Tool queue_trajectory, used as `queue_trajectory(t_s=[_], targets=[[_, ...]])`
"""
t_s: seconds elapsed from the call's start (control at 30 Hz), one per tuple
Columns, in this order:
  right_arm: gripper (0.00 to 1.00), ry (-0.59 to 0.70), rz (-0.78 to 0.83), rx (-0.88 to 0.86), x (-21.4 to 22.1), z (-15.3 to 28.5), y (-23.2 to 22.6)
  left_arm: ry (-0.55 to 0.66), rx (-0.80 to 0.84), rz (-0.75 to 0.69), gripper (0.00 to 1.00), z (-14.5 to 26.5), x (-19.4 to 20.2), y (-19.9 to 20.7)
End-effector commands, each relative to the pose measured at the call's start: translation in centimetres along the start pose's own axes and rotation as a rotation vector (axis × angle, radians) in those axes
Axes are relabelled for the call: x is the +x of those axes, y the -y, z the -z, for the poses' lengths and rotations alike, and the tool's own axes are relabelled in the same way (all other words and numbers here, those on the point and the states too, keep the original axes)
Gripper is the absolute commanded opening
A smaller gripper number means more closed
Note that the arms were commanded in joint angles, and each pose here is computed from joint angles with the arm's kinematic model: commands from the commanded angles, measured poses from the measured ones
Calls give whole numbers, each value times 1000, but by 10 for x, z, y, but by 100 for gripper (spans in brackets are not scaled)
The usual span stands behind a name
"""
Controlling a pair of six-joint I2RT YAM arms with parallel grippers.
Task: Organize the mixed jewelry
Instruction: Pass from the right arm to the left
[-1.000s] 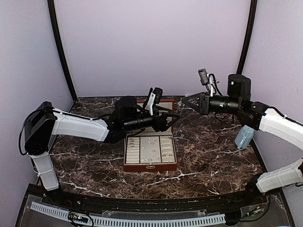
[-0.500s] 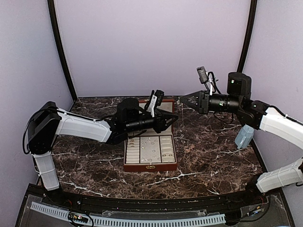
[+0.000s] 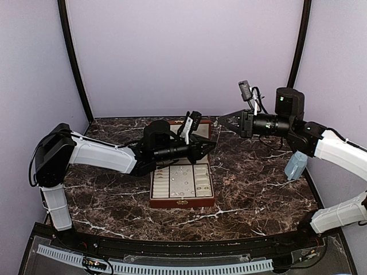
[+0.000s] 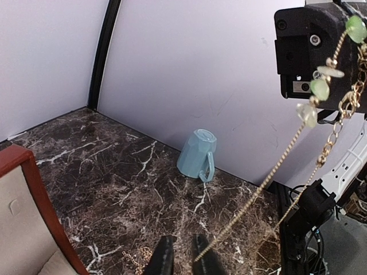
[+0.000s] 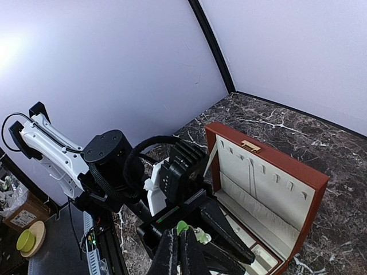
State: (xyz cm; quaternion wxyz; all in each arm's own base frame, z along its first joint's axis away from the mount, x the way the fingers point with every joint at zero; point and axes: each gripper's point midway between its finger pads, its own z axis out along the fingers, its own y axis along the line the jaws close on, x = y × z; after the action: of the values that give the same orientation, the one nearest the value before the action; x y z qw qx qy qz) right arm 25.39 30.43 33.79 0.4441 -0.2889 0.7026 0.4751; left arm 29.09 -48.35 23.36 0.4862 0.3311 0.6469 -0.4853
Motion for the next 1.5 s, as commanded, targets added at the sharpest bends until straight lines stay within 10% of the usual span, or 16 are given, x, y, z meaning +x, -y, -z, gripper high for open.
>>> queue_trajectory(t_s=[0.0, 0.67, 1.07, 1.47], targets=[[0, 71, 33, -5, -22, 7, -11, 32, 20, -22, 12, -2, -10, 7], [0, 4, -142, 136, 86, -11, 58, -59, -176, -84, 0, 45, -4, -10], [53, -55, -90, 102, 106, -12, 56, -205, -136, -142, 0, 44, 18, -5], [44, -138, -6, -116, 101, -35, 12, -317, -40, -246, 0, 50, 30, 10]])
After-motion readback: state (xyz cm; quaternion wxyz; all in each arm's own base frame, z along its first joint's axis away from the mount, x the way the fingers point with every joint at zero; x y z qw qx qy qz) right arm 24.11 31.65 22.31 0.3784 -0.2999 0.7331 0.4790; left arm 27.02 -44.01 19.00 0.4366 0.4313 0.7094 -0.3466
